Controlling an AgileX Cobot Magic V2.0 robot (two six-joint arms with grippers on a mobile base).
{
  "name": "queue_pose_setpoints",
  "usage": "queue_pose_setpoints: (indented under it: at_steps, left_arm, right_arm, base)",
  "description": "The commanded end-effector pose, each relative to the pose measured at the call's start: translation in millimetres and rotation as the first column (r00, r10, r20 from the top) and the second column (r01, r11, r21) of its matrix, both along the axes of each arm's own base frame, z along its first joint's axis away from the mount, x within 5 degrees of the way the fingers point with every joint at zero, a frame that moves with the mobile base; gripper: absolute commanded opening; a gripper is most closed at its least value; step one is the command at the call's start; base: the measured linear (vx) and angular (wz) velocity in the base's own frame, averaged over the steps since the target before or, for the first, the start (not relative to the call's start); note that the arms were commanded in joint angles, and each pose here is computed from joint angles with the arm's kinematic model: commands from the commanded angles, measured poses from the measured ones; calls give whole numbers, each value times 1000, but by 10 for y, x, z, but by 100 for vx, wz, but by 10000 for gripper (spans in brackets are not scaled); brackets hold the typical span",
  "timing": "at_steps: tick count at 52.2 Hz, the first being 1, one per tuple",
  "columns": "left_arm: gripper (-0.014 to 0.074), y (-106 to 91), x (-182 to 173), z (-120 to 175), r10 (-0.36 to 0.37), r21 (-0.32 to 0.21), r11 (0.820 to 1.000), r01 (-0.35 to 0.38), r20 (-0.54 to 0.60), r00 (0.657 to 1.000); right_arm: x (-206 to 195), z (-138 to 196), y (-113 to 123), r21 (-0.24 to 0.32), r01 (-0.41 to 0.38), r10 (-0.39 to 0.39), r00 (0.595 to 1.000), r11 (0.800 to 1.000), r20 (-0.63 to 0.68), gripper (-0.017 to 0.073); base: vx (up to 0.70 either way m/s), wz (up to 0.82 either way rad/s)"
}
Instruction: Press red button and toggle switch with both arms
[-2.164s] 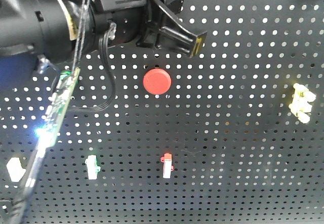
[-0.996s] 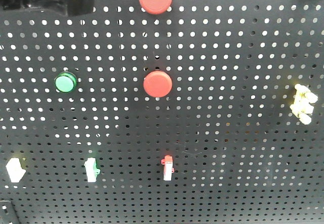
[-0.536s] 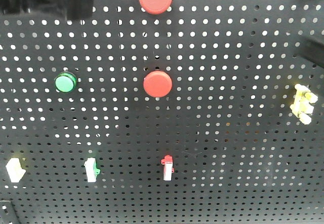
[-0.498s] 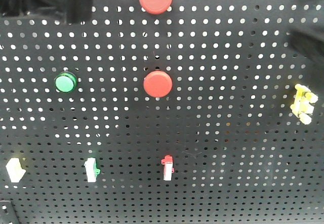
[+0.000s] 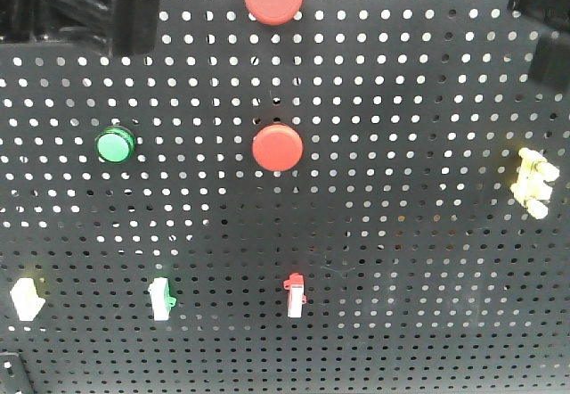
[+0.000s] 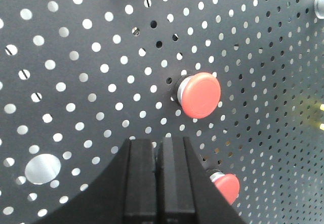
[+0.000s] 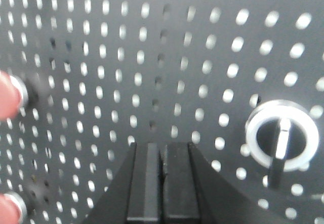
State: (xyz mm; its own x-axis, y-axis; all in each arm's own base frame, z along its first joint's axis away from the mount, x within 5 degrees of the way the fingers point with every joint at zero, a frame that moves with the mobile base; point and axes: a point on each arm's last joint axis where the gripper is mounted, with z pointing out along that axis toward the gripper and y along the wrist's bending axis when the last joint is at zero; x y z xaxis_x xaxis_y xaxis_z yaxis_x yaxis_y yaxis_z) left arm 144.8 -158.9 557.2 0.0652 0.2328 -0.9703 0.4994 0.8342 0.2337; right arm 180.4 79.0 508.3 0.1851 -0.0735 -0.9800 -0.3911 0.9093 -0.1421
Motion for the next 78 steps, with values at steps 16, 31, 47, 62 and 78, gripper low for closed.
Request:
queue_pose_setpoints:
  at_steps: [16, 31, 47, 62, 78]
  left_arm:
    - [1, 107, -82, 182, -12, -61, 998, 18, 90, 996]
    - [1, 107, -82, 182, -12, -61, 998, 18, 90, 996]
    - [1, 107, -82, 182, -12, -61, 998, 18, 90, 996]
    - [1, 109, -81, 181, -10, -59, 998, 15, 89, 996]
    - [1, 117, -76, 186, 1, -52, 999, 5, 100, 995]
  right_arm:
    - [9, 157, -127, 29, 68, -70, 993, 997, 93, 0]
    - [12, 158, -136, -20, 91, -88, 989, 996, 117, 0]
    - [117, 134, -99, 11, 85, -86, 990, 996, 113, 0]
    - [149, 125, -91, -4, 93, -92, 988, 996, 122, 0]
    - [22, 163, -145, -49, 114, -106, 985, 992, 138, 0]
  base:
    - [0, 0]
    - [0, 0]
    - [0, 0]
    - [0, 0]
    - [0, 0]
